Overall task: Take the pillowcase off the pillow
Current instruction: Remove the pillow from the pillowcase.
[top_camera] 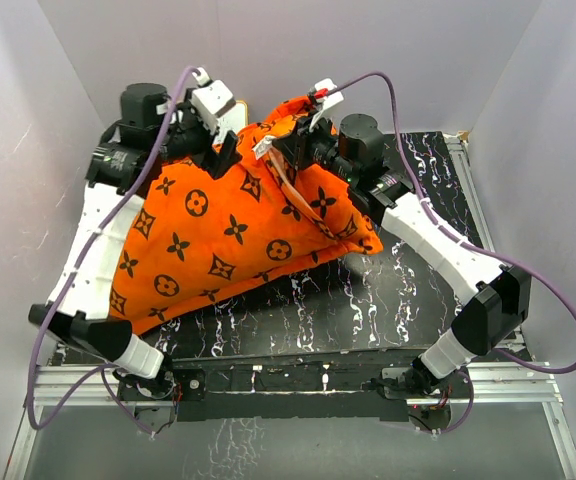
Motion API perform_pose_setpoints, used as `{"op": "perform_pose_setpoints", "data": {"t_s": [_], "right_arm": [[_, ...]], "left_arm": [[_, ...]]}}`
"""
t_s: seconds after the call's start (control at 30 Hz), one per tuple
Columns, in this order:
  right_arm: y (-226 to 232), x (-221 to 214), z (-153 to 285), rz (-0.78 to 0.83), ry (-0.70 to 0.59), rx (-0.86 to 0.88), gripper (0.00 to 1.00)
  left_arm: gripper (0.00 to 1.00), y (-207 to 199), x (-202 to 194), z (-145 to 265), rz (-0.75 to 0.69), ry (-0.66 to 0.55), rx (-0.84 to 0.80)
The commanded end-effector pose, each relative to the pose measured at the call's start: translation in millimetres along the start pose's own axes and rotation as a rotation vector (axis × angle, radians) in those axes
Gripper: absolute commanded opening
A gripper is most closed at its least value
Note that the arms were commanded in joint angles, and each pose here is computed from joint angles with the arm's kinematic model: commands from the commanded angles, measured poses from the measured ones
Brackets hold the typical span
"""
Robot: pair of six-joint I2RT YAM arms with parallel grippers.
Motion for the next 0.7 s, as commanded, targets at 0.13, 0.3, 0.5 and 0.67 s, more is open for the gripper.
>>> {"op": "perform_pose_setpoints", "data": {"t_s": [0.13, 0.3, 0.5, 0.67], "right_arm": [[56.2, 78.5, 36.6, 0.066, -0.297, 0.261, 0.08], [58.4, 69.2, 30.8, 0.056, -0.248, 0.314, 0.08], [59.5, 66.1, 29.1, 0.060, -0.233, 0.334, 0.08], [64.8, 67.1, 26.5, 0.043, -0.223, 0.374, 0.08]], "left_arm": [[0.77, -0.2, -5.9, -44.6, -0.132, -0.146, -0.123], [0.77, 3.9, -6.4, -62.4, -0.124, -0.167, -0.130], [0.77, -2.1, -3.0, -62.5, -0.132, -0.196, -0.182], [0.76, -8.0, -3.2, -69.7, -0.134, -0.211, -0.210]]}}
Point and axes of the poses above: each gripper's point midway between its finger pads, its own z axis back along the fingers, its own y axis along the line the jaws close on, x = y × z, the point moved 8 cm from there along z, back along the fingers, and after that the axes turned 12 degrees about -z, right-handed, at the moved point
